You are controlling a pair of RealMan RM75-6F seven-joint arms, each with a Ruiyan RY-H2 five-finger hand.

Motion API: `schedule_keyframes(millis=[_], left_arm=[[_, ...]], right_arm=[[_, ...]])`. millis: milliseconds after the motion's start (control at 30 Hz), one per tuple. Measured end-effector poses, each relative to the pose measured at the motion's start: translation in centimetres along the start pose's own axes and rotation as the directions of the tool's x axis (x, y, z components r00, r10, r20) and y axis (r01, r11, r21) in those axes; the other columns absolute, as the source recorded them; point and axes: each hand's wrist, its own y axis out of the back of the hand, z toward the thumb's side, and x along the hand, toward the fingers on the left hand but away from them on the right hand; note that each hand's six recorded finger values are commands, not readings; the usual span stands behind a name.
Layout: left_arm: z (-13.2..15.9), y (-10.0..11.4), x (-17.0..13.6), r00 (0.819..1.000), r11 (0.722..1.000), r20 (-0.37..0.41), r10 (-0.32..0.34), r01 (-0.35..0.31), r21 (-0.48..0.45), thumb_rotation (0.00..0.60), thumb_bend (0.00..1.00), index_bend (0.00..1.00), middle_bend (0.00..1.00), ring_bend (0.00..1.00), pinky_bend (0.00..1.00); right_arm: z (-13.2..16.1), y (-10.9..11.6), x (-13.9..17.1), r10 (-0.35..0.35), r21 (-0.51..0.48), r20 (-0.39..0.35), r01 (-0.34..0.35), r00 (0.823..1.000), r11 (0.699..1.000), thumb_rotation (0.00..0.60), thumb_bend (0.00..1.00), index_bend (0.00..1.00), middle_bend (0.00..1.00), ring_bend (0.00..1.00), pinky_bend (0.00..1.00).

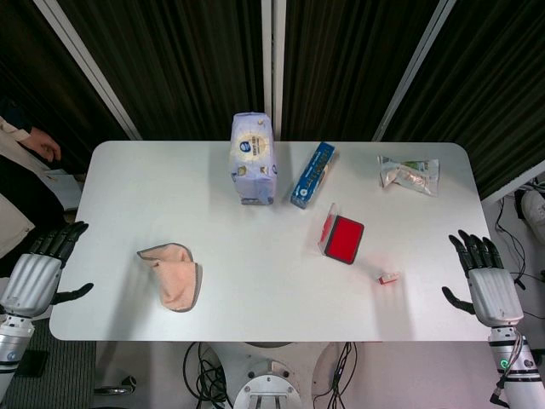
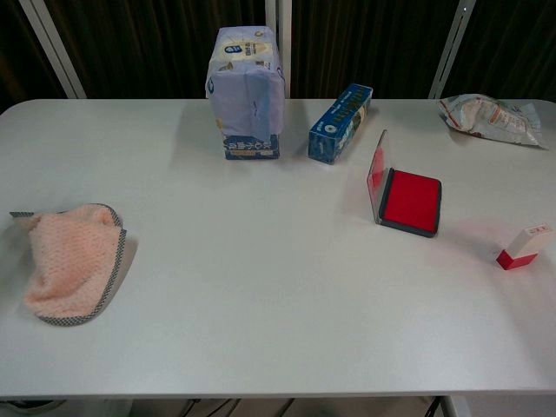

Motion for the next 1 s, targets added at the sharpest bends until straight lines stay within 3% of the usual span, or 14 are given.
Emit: schedule_keyframes(millis=[367, 600, 667, 767, 800, 900, 1000], left_arm=[[0.2, 0.0, 0.3, 1.000, 1.000, 0.009, 0.002, -0.002, -0.001, 0.596, 0.02, 0.07, 0.09, 0.08, 0.18], [0.3, -0.3, 0.3, 1.000, 1.000, 0.009, -0.007, 0.007, -0.004, 0.598, 0.02, 0.07, 0.09, 0.08, 0.18], [0.3, -0.4, 0.3, 1.000, 1.000, 0.006, -0.012, 0.012, -0.003, 0.595, 0.02, 0.07, 0.09, 0.08, 0.18], [0.5, -0.4, 0.4, 1.000, 1.000, 0.013, -0.011, 0.011, -0.004, 0.594, 0.02, 0.07, 0.09, 0.08, 0.18], [0.6, -0.4, 0.4, 1.000, 1.000, 0.017, -0.010, 0.010, -0.003, 0.594, 0.02, 0.07, 0.09, 0.08, 0.18], [0.9, -0.4, 0.6, 1.000, 1.000, 0.027, -0.011, 0.011, -0.002, 0.598, 0.02, 0.07, 0.09, 0.08, 0.18], [0.8, -0.5, 0.5, 1.000, 1.000, 0.021, -0.014, 0.014, -0.004, 0.596, 0.02, 0.07, 0.09, 0.08, 0.18]], right_arm=[[-0.1, 0.1, -0.1, 0.006, 0.014, 0.002, -0.006, 1.000, 1.000, 0.600, 0.14, 0.00, 0.00, 0.00, 0.00], [0.4, -0.4, -0.4, 0.038, 0.121, -0.019, -0.036, 0.999, 0.992, 0.600, 0.14, 0.00, 0.00, 0.00, 0.00], [0.9, -0.7, -0.7, 0.053, 0.164, -0.041, -0.046, 0.998, 0.985, 0.600, 0.15, 0.00, 0.00, 0.08, 0.12], [2.2, -1.1, -1.3, 0.070, 0.224, -0.103, -0.046, 0.992, 0.973, 0.600, 0.15, 0.00, 0.02, 0.48, 0.66], [2.7, -1.3, -1.5, 0.080, 0.244, -0.125, -0.048, 0.989, 0.969, 0.600, 0.15, 0.00, 0.03, 0.59, 0.76], [3.8, -2.3, -2.2, 0.126, 0.305, -0.171, -0.070, 0.977, 0.950, 0.600, 0.15, 0.00, 0.05, 0.70, 0.86], [5.1, -3.7, -3.0, 0.168, 0.361, -0.223, -0.079, 0.960, 0.929, 0.600, 0.15, 0.00, 0.05, 0.72, 0.87]])
